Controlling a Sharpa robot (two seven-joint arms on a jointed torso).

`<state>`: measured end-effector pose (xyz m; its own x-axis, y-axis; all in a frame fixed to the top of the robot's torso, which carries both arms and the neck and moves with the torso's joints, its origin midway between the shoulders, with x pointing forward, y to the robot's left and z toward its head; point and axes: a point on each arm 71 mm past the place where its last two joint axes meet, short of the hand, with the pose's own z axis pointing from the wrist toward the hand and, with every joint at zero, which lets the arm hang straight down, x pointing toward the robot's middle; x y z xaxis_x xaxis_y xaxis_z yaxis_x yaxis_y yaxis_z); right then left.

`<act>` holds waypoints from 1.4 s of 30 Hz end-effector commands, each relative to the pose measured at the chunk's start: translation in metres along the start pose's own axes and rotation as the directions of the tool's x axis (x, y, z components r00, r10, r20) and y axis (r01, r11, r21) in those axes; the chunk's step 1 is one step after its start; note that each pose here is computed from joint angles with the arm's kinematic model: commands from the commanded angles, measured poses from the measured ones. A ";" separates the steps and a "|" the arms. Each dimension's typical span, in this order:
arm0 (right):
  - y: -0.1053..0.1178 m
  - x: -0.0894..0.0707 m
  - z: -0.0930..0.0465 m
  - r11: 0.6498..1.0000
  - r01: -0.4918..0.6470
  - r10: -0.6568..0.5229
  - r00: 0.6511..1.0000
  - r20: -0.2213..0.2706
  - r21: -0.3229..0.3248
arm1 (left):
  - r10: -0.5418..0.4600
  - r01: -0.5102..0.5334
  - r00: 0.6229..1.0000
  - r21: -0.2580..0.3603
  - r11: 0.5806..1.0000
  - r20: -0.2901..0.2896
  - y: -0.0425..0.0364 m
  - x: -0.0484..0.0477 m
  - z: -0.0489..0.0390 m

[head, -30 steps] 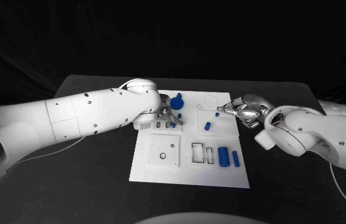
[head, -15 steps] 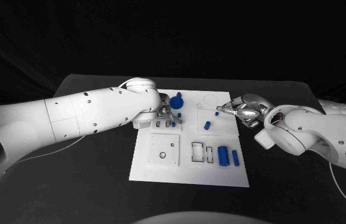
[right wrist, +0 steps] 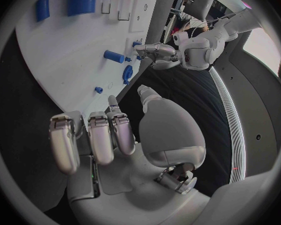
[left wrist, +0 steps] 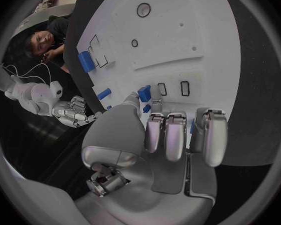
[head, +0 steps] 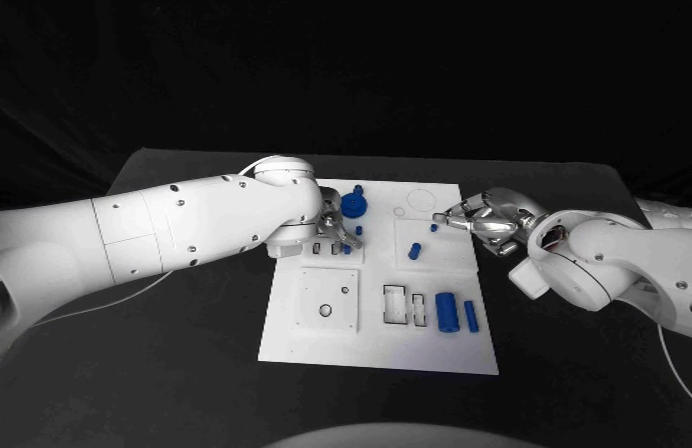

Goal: Assemble the parts on the task board

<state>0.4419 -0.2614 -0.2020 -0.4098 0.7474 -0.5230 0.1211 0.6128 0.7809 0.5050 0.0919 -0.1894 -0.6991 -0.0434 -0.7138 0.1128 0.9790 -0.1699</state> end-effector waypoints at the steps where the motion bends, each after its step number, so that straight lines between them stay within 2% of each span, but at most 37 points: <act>1: 0.000 0.002 0.000 1.000 0.014 -0.014 1.000 -0.014 -0.002 | 0.000 0.000 1.000 -0.012 1.000 -0.027 -0.0009 0.0023 0.0002; 21: -0.001 0.001 0.000 1.000 0.018 -0.018 1.000 -0.009 0.004 | -0.017 0.017 0.999 -0.006 1.000 -0.047 -0.0008 0.0033 0.0017; 42: -0.004 -0.001 0.000 1.000 0.019 -0.019 1.000 -0.002 0.015 | -0.053 0.054 0.998 0.020 0.998 -0.020 -0.0001 0.0008 0.0019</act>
<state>0.4420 -0.2644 -0.2032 -0.4057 0.7441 -0.5307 0.1305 0.6219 0.7721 0.5059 0.0931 -0.1918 -0.7195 -0.0756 -0.6904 0.0880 0.9761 -0.1985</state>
